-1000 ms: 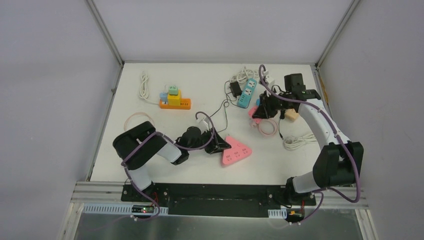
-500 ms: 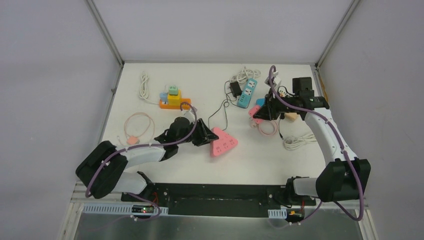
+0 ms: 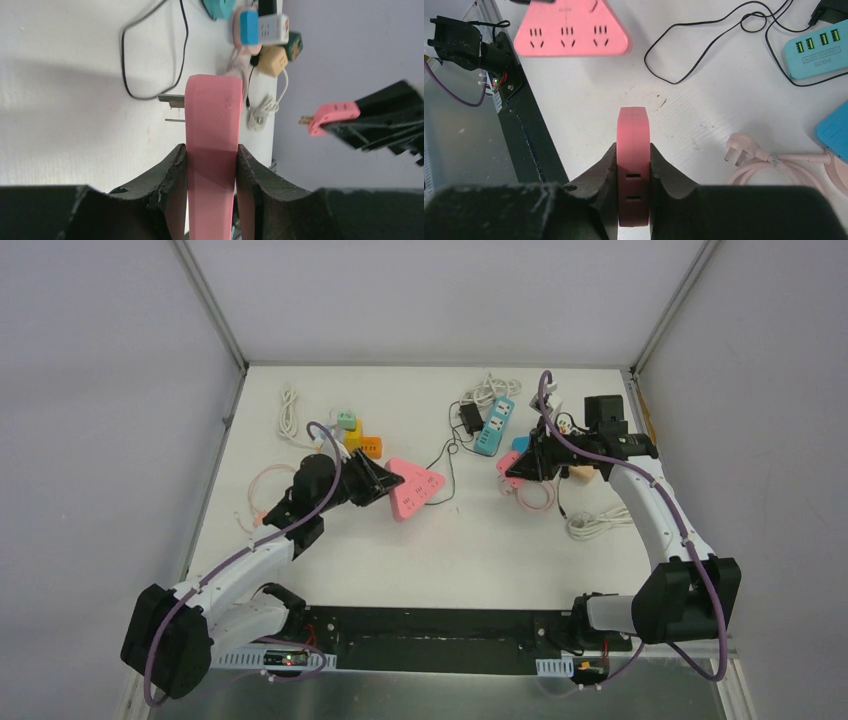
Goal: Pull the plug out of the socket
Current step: Place the socket at the center of the board.
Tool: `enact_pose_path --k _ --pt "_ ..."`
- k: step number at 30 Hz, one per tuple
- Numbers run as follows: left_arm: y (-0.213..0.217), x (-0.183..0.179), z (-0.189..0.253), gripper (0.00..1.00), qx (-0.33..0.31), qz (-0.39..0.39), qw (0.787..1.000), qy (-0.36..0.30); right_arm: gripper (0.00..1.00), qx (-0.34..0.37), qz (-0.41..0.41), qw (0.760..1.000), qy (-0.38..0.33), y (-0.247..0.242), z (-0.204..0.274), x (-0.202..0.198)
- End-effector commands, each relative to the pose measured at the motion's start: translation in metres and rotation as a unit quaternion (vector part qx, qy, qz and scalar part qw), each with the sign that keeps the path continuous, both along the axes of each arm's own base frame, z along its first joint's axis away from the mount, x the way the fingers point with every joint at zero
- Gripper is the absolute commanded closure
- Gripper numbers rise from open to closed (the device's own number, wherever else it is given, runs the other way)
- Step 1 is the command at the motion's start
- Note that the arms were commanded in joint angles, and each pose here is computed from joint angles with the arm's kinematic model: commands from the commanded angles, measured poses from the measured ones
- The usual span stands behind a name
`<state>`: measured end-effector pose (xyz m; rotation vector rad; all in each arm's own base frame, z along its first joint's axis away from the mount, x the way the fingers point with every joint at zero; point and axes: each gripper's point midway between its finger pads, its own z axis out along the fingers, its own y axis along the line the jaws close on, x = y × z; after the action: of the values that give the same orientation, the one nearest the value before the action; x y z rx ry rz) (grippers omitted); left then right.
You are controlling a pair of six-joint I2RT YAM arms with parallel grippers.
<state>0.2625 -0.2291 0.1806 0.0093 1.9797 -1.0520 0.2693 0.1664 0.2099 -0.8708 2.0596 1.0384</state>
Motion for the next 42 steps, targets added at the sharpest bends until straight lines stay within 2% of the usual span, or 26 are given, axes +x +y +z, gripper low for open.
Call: enact_pose_path --k 1,5,13,19,24,29,35,42 --pt "0.014 0.037 0.051 1.0 -0.041 0.048 0.997 -0.052 1.0 0.015 0.005 0.999 -0.034 0.002 0.017 0.001" --pt "0.02 0.077 0.061 1.0 -0.061 0.088 0.992 -0.06 1.0 0.015 0.004 0.999 -0.032 0.002 0.015 0.002" --pt "0.016 0.188 0.065 1.0 -0.028 0.162 0.983 -0.083 1.0 0.015 0.005 1.0 -0.017 0.003 0.009 0.003" --pt "0.002 0.256 0.036 1.0 -0.028 0.172 0.983 -0.062 1.0 0.02 0.011 1.0 -0.004 0.005 0.005 0.001" --pt "-0.019 0.291 0.001 0.98 -0.043 0.153 0.987 -0.016 1.0 0.019 0.017 1.0 0.005 0.005 0.002 0.0" --pt "-0.02 0.305 -0.023 0.82 -0.029 0.165 0.986 0.011 1.0 0.02 0.021 1.0 0.004 0.005 0.002 -0.001" --pt "-0.026 0.31 -0.044 0.54 -0.011 0.155 0.987 0.048 1.0 0.019 0.023 1.0 0.008 0.005 0.001 -0.001" --pt "-0.016 0.31 -0.031 0.31 0.016 0.167 0.985 0.042 1.0 0.018 0.022 1.0 0.006 0.005 0.002 -0.002"
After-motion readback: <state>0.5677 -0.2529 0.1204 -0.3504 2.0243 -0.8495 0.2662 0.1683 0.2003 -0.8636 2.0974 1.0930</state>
